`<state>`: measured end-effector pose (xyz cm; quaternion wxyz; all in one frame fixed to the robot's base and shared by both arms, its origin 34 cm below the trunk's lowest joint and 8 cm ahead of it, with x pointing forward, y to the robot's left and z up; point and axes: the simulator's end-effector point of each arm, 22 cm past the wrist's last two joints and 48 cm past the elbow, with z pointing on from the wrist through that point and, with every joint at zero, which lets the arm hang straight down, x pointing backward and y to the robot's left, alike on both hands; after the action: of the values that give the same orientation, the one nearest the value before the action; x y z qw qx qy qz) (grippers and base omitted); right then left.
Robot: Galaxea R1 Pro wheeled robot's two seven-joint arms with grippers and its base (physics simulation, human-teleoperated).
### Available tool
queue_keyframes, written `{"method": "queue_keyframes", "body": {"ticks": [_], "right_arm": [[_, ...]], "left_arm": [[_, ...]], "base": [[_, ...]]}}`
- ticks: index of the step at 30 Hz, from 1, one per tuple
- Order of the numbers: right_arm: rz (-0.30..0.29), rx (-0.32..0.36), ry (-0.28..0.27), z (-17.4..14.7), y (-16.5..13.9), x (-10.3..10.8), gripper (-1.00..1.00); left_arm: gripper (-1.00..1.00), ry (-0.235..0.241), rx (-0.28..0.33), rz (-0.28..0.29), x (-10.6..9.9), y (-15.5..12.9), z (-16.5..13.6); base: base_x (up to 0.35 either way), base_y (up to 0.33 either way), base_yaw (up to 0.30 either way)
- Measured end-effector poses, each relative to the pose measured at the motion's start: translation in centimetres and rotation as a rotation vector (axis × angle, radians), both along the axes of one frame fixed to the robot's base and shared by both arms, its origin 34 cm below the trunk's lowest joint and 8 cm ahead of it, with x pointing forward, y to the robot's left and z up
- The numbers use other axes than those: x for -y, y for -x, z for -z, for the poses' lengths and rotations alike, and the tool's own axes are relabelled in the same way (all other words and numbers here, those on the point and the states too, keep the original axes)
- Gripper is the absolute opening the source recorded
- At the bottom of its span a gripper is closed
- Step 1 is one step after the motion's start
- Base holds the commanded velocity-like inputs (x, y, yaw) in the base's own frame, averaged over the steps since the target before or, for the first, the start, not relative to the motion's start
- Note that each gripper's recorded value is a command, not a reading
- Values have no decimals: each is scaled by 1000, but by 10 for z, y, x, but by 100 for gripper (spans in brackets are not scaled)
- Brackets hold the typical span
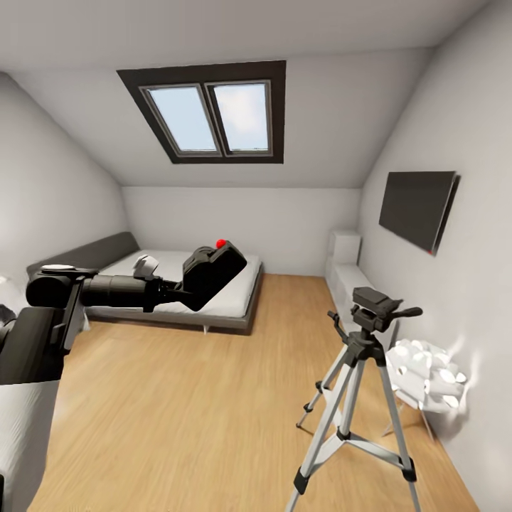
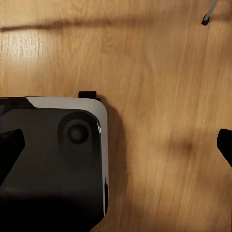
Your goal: Attach the digital camera to the camera tripod in the bedroom.
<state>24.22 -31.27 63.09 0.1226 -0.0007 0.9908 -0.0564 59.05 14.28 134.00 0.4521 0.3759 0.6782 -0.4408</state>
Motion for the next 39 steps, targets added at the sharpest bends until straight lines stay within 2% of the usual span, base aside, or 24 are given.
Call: {"method": "queue_keyframes", "body": {"ticks": [17, 25, 39], "right_arm": [[0, -1, 0, 0, 0, 0, 100], [0, 0, 0, 0, 0, 0, 100], [0, 0, -1, 0, 0, 0, 100]], "left_arm": [[-100, -4, 0, -5, -3, 0, 1], [-100, -5, 0, -5, -3, -1, 1], [-100, -6, 0, -6, -3, -1, 1]], "base": [[0, -1, 273], [0, -137, 277], [0, -25, 42]]}}
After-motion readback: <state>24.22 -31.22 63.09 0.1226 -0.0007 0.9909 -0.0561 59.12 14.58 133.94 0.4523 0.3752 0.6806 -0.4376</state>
